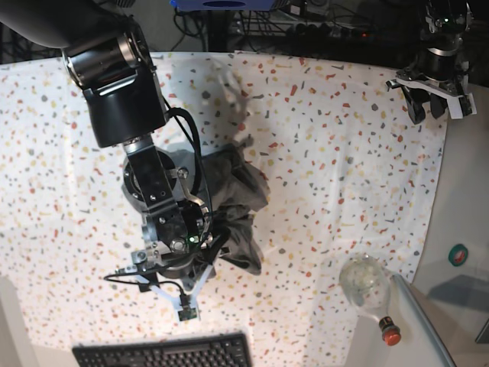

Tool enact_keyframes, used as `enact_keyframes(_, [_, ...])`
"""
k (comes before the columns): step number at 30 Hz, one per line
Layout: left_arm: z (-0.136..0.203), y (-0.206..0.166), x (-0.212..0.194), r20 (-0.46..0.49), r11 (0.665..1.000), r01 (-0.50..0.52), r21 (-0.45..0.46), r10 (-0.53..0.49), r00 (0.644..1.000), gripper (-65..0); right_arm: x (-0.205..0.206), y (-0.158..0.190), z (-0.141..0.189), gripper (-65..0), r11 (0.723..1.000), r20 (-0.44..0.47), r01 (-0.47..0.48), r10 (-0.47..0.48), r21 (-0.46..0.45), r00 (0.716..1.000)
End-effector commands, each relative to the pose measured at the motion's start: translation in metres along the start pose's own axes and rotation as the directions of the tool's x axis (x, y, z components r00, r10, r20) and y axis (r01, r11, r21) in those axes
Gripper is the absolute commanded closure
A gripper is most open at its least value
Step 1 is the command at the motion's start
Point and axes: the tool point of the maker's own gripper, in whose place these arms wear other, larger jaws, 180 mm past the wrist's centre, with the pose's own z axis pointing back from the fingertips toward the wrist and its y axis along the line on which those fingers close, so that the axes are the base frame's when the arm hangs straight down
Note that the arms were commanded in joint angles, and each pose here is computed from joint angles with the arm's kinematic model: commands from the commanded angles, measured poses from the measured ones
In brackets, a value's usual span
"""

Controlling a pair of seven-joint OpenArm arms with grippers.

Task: Layout the t-shirt on the table in an organized manner, then fold the t-shirt properly
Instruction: 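Lower the right gripper onto the crumpled grey t-shirt and grasp it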

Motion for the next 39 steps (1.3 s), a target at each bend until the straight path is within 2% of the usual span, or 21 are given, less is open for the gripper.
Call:
enact_keyframes(1, [0.000, -0.001, 0.012, 0.040, 1.000, 0.010, -0.007, -0.009, 0.999, -26.0, 0.018, -0.002, 0.001, -33.5, 1.000, 0.041, -0.010, 0.010, -0.004, 0.999])
enact_keyframes(10, [-0.001, -0.001, 0.014, 0.044, 1.000, 0.008, -0.008, -0.007, 0.999, -26.0, -0.007, 0.004, -0.028, -32.4, 0.997, -0.010, -0.072, 0.072, 0.005, 0.997])
enact_keyframes(11, [-0.001, -0.001, 0.013, 0.043, 1.000, 0.008, -0.007, -0.007, 0.999, -26.0, -0.007, 0.004, -0.028, -29.9, 0.997, -0.005, -0.072, 0.072, 0.005, 0.997])
enact_keyframes(12, [-0.002, 0.000, 0.011, 0.037, 1.000, 0.007, -0.005, -0.006, 0.999, -26.0, -0.007, 0.004, -0.028, -23.9, 0.997, -0.004, -0.070, 0.070, 0.005, 0.998])
enact_keyframes(13, [-0.002, 0.001, 0.009, 0.032, 1.000, 0.007, -0.002, -0.007, 0.999, -26.0, -0.007, 0.004, -0.028, -15.2, 0.997, -0.006, -0.070, 0.070, 0.005, 0.997])
enact_keyframes(14, [-0.003, 0.002, 0.007, 0.026, 1.000, 0.006, 0.000, -0.006, 1.000, -26.0, -0.007, 0.003, -0.028, -3.6, 0.997, -0.005, -0.071, 0.071, 0.004, 0.997])
enact_keyframes(15, [-0.004, 0.003, 0.005, 0.022, 1.000, 0.004, 0.002, -0.004, 1.000, -26.0, -0.005, 0.003, -0.027, 0.0, 0.998, 0.001, -0.066, 0.066, 0.001, 0.998])
enact_keyframes(18, [-0.008, 0.004, 0.003, 0.017, 1.000, -0.004, 0.008, 0.004, 1.000, -26.0, -0.003, -0.016, -0.014, 0.0, 0.999, 0.043, 0.030, -0.029, -0.024, 0.999])
enact_keyframes(22, [-0.012, 0.008, -0.004, -0.001, 1.000, -0.007, 0.017, 0.007, 1.000, -26.0, -0.002, -0.047, 0.015, 0.0, 0.987, 0.093, 0.150, -0.144, -0.062, 0.985])
enact_keyframes(25, [-0.015, 0.001, -0.009, -0.012, 1.000, -0.003, 0.000, 0.003, 1.000, -26.0, -0.013, -0.078, 0.026, 0.0, 0.979, 0.100, 0.169, -0.158, -0.116, 0.982])
enact_keyframes(30, [-0.026, -0.052, -0.011, -0.017, 0.992, -0.009, -0.129, 0.006, 1.000, -25.8, -0.032, -0.119, 0.039, 0.0, 0.965, 0.112, 0.177, -0.158, -0.193, 0.981])
enact_keyframes(35, [-0.040, -0.118, -0.001, 0.005, 0.961, -0.012, -0.277, 0.013, 1.000, -25.8, -0.057, -0.151, 0.048, 0.0, 0.943, 0.086, 0.207, -0.191, -0.260, 0.978])
enact_keyframes(39, [-0.044, -0.148, 0.015, 0.039, 0.939, -0.006, -0.344, 0.021, 0.999, -25.7, -0.049, -0.154, 0.052, 0.0, 0.955, 0.104, 0.166, -0.145, -0.245, 0.984])
